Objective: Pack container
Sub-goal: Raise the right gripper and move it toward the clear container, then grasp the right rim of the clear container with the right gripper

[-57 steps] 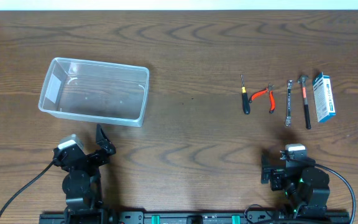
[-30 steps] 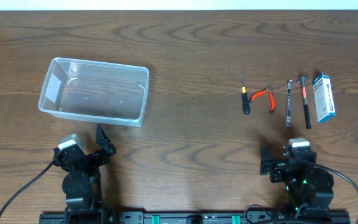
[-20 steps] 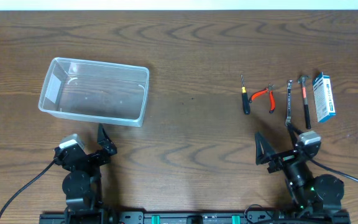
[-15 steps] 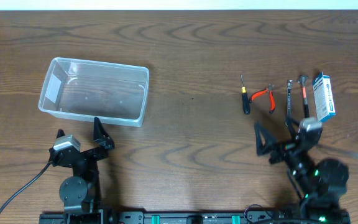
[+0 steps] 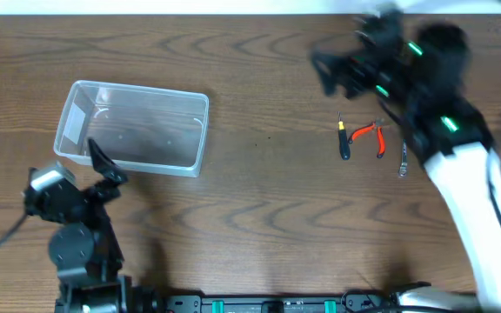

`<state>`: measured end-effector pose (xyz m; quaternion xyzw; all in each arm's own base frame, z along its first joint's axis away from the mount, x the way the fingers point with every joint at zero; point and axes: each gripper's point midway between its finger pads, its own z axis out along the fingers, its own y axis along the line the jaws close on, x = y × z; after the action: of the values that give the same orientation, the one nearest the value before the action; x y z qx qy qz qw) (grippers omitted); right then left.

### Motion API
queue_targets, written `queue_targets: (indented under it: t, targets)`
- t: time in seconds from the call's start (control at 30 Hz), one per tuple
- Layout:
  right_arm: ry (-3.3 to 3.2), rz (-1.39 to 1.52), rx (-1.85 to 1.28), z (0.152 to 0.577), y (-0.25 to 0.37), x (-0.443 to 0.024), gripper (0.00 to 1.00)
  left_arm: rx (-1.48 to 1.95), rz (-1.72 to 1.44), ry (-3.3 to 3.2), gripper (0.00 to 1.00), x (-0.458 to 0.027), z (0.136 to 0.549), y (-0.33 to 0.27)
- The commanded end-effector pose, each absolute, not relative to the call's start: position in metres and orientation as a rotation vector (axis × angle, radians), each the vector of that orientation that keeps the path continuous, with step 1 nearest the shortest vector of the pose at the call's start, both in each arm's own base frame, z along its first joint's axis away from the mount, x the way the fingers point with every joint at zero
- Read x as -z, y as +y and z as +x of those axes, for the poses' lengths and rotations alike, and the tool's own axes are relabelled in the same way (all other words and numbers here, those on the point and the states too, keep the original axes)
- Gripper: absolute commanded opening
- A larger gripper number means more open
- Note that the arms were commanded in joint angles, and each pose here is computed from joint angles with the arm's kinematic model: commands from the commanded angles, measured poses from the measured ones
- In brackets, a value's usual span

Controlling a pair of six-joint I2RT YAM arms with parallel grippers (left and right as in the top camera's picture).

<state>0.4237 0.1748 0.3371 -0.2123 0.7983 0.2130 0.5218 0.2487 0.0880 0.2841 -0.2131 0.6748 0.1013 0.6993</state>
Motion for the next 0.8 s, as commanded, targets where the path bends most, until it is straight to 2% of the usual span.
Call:
queue_targets:
  t: [0.0,0.13,0.3,0.57,0.77]
  targets:
    - [1.877,-0.708,-0.469,0.441,0.223,-0.327,0.99,-0.33,-0.509,1.54,0.98,-0.295,0.257,0.109]
    - [1.908,-0.66,-0.603,0.457,0.26,-0.302,0.99,-0.381,-0.555,1.626,0.98,-0.284,0.266,0.125]
    - [2.052,-0.42,-0.783,0.47,0.292,-0.261,0.99,-0.402,-0.571,1.746,0.98,-0.254,0.269,0.128]
    - [2.226,-0.056,-0.717,0.466,0.318,-0.21,0.99,-0.43,-0.585,1.99,0.98,-0.199,0.256,0.125]
    - [2.218,-0.077,-0.522,0.429,0.354,-0.201,0.99,-0.444,-0.59,2.112,0.98,-0.172,0.247,0.122]
